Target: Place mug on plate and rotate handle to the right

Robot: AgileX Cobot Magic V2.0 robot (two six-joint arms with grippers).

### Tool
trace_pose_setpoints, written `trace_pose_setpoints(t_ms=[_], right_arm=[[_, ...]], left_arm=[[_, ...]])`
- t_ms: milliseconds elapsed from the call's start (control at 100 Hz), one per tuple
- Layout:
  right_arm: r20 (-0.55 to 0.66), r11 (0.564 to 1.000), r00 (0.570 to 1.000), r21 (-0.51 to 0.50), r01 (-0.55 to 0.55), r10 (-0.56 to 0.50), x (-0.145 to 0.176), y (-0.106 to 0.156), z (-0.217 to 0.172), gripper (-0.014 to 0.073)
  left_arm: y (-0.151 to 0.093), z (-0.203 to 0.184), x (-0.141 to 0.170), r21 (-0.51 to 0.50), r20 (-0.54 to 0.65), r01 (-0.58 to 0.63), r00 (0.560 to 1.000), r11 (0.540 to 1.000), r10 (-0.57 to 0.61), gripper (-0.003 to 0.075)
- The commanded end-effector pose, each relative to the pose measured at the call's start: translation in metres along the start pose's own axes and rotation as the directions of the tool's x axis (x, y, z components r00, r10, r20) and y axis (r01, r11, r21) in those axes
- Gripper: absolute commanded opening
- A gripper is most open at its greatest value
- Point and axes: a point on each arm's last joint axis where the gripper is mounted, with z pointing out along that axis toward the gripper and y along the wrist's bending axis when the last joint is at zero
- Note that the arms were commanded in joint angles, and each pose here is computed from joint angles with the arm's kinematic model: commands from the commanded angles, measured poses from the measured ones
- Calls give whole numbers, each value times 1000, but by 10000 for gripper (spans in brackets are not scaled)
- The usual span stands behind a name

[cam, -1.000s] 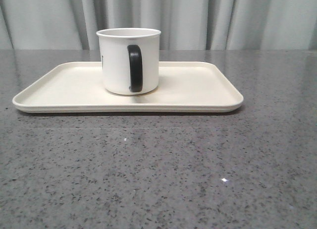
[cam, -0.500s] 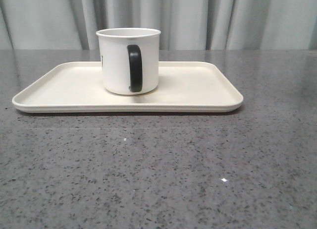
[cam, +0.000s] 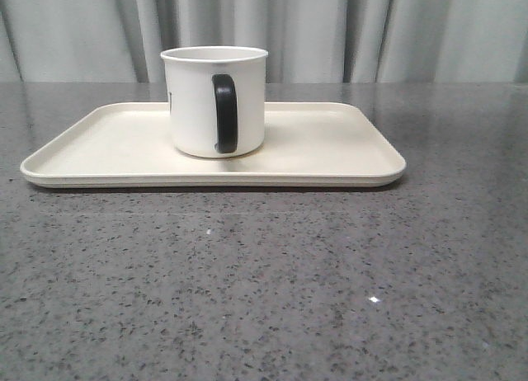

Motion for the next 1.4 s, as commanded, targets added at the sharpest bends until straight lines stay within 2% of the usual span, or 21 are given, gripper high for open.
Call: trace_pose_setpoints(t_ms=[0, 290, 590, 1390], right_arm=[[59, 1000, 998, 2, 19, -19, -11, 3, 0, 438], [-121, 992, 992, -123, 17, -32, 12, 37, 53, 438], [-188, 986, 981, -165, 26, -57, 25, 54, 81, 438], [-214, 976, 977, -215, -39, -8, 28, 61, 85, 438]], left_arm=[[2, -4, -8, -10, 73, 15, 997, 1000, -15, -20], [2, -4, -8, -10, 69, 15, 997, 1000, -15, -20], [1, -4, -8, -3, 67, 17, 998, 1000, -17, -20], [1, -4, -8, -3, 67, 17, 998, 1000, -17, -20]])
